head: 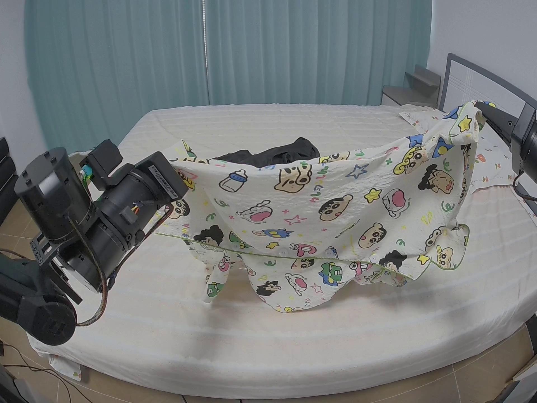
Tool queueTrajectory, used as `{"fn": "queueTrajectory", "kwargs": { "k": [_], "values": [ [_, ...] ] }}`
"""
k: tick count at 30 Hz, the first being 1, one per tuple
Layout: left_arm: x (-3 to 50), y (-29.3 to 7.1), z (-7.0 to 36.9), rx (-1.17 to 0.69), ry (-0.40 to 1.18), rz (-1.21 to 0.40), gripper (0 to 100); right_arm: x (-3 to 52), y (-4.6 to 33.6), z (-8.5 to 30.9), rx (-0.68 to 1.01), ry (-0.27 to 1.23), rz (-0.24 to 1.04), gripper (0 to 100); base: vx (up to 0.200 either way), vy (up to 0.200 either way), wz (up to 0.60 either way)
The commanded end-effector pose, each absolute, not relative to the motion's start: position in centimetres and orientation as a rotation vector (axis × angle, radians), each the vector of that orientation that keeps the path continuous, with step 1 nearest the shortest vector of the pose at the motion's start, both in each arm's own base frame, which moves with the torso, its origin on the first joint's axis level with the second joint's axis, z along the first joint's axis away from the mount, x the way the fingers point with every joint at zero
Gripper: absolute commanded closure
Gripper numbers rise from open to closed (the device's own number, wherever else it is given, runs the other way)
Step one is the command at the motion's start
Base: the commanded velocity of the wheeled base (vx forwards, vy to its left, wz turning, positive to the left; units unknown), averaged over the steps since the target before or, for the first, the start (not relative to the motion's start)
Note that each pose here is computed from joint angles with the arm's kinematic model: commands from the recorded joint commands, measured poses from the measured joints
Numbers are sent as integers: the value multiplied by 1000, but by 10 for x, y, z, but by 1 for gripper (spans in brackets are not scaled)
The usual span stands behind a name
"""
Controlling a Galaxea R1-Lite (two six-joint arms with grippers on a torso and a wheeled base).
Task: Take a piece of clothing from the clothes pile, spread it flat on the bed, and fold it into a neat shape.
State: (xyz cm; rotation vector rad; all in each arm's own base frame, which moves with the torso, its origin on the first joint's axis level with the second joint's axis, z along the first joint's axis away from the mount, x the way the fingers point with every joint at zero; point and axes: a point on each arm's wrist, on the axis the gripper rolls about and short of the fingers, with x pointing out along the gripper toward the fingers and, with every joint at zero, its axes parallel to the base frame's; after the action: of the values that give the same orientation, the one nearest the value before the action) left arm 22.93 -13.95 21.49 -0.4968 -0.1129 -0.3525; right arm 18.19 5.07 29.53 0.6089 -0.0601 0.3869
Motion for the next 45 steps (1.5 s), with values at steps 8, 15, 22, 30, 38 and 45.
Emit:
{"fn": "queueTrajectory", "kwargs": {
  "k": [8, 15, 22, 30, 38, 45],
  "values": [
    [230, -150, 213, -497, -100, -379, 100, 184, 49, 292, 607, -50, 370, 100, 0, -200, 0],
    [235, -159, 209, -493, -87, -392, 100, 187, 50, 290, 608, -41, 368, 100, 0, -200, 0],
    [237, -161, 209, -494, -88, -393, 100, 188, 47, 291, 606, -49, 354, 100, 0, -200, 0],
    [234, -164, 209, -493, -85, -405, 100, 188, 43, 292, 605, -59, 337, 100, 0, -200, 0],
    [232, -163, 210, -493, -87, -404, 100, 185, 42, 293, 605, -69, 337, 100, 0, -200, 0],
    [230, -162, 212, -496, -92, -405, 100, 184, 39, 294, 606, -76, 328, 100, 0, -200, 0]
  ]
}}
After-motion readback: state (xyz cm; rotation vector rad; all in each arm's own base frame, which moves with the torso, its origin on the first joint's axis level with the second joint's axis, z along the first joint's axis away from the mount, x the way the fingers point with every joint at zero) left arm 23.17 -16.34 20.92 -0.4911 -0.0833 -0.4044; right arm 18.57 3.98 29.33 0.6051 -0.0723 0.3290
